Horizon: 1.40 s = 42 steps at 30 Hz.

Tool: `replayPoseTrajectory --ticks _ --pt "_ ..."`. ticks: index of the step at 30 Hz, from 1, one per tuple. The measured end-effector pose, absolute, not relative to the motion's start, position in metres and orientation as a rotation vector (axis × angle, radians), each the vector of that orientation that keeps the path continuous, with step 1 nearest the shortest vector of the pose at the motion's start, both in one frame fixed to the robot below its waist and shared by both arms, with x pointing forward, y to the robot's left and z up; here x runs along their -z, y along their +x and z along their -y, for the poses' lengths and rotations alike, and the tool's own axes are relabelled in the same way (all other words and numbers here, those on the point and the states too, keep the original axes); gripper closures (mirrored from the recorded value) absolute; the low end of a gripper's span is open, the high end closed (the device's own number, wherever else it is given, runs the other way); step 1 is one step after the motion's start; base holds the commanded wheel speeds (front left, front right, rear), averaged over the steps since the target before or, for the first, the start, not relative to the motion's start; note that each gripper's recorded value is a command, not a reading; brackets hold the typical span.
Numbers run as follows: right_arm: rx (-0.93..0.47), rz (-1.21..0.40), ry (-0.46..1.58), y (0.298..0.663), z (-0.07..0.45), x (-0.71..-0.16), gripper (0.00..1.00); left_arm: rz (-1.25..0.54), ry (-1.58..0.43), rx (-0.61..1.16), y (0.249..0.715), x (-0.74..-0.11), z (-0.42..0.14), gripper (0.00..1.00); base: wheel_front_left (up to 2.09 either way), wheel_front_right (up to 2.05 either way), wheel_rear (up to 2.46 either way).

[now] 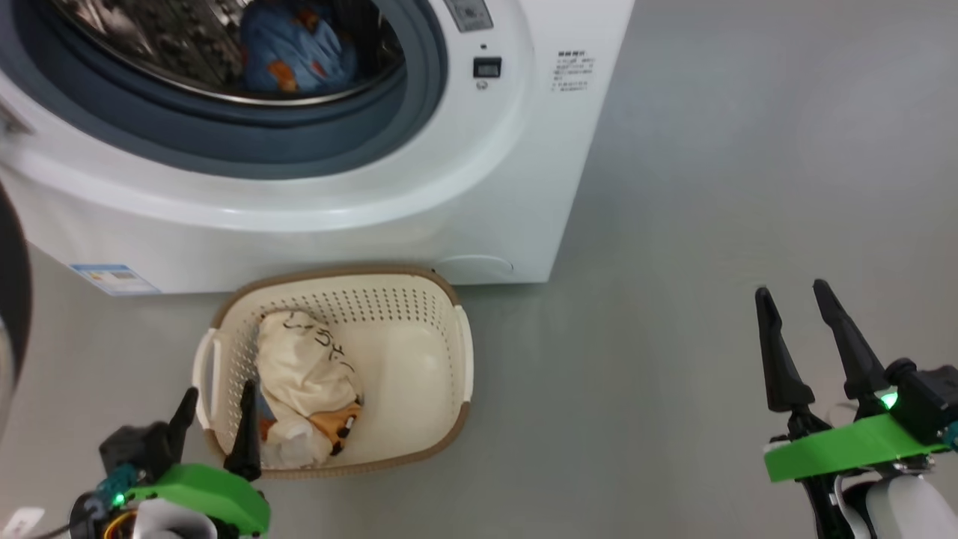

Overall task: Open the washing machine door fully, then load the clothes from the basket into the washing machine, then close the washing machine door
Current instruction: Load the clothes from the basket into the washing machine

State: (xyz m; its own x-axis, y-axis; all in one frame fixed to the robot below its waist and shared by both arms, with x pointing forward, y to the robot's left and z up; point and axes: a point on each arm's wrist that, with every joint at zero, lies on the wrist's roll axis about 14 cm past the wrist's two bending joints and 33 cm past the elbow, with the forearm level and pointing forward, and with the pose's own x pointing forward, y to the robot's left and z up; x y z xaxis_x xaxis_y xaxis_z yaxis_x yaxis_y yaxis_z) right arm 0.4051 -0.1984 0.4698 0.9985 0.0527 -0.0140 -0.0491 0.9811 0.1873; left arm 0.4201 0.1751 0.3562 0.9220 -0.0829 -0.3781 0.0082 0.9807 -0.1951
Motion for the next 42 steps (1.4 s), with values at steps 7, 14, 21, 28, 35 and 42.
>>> replayPoseTrajectory --ticks 7,14,21,28,35,42 --pt "-0.051 -0.044 0.206 0.424 0.193 -0.455 0.0 -0.482 -0.169 0.094 0.446 -0.326 -0.162 0.0 0.0 0.0 0.0" --pt "-0.045 -0.066 0.207 0.443 0.193 -0.441 0.0 -0.573 -0.117 0.136 0.473 -0.292 -0.153 0.0 0.0 0.0 0.0" --pt "-0.019 -0.094 0.21 0.45 0.197 -0.426 0.0 -0.689 -0.053 0.175 0.483 -0.252 -0.141 0.0 0.0 0.0 0.0" --pt "-0.006 -0.121 0.204 0.452 0.2 -0.415 0.0 -0.789 0.046 0.183 0.489 -0.223 -0.142 0.0 0.0 0.0 0.0" --pt "0.018 -0.153 0.201 0.451 0.205 -0.402 0.0 -0.893 0.121 0.181 0.491 -0.197 -0.142 0.0 0.0 0.0 0.0" --pt "0.015 -0.155 0.192 0.457 0.205 -0.399 0.0 -0.974 0.199 0.162 0.495 -0.18 -0.151 0.0 0.0 0.0 0.0"
